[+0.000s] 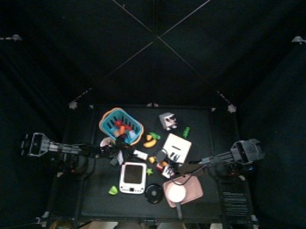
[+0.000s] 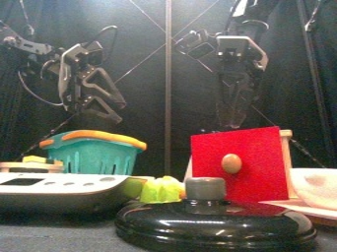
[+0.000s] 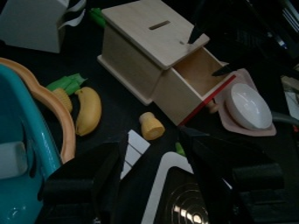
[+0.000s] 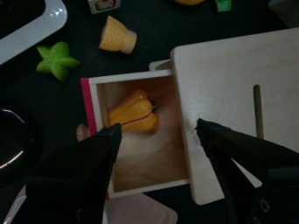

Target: Close drawer

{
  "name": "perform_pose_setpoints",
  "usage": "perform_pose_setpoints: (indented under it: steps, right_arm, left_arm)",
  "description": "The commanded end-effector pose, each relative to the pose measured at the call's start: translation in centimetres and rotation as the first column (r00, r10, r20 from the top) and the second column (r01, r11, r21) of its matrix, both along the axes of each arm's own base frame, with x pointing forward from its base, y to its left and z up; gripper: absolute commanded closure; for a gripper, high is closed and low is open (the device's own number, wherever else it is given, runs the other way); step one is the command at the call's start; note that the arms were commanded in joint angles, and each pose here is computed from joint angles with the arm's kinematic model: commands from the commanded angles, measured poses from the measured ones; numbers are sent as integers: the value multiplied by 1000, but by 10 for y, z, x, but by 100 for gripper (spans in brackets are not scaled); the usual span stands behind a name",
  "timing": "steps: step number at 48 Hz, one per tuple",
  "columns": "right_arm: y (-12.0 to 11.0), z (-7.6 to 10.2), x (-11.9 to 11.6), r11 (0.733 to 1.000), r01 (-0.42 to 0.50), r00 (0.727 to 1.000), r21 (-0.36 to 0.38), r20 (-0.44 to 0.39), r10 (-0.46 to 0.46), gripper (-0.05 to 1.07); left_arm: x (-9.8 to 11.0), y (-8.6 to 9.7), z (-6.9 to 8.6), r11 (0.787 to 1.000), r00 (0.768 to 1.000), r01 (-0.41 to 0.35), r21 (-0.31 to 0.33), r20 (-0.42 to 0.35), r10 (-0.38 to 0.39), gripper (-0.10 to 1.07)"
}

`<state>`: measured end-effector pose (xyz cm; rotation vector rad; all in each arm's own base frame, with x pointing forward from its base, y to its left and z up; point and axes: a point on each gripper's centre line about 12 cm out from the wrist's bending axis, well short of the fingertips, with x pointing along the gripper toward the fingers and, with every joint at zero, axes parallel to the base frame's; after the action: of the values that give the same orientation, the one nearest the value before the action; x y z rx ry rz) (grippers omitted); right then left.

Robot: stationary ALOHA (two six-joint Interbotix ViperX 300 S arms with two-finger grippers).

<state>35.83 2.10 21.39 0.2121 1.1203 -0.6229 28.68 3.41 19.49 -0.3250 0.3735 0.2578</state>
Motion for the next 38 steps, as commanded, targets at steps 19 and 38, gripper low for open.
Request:
perform_pose_setpoints:
  steps: [19, 38]
  right_arm:
    - [-27, 42, -34, 998, 56, 991, 14, 122, -58, 4]
    - [-67, 50, -88, 997, 82, 950, 14, 301, -82, 28]
  left_arm:
    - [15, 0, 16, 1000, 999, 9, 18, 49, -9, 11]
    - [34, -20, 12, 998, 996, -14, -68, 87, 20, 36]
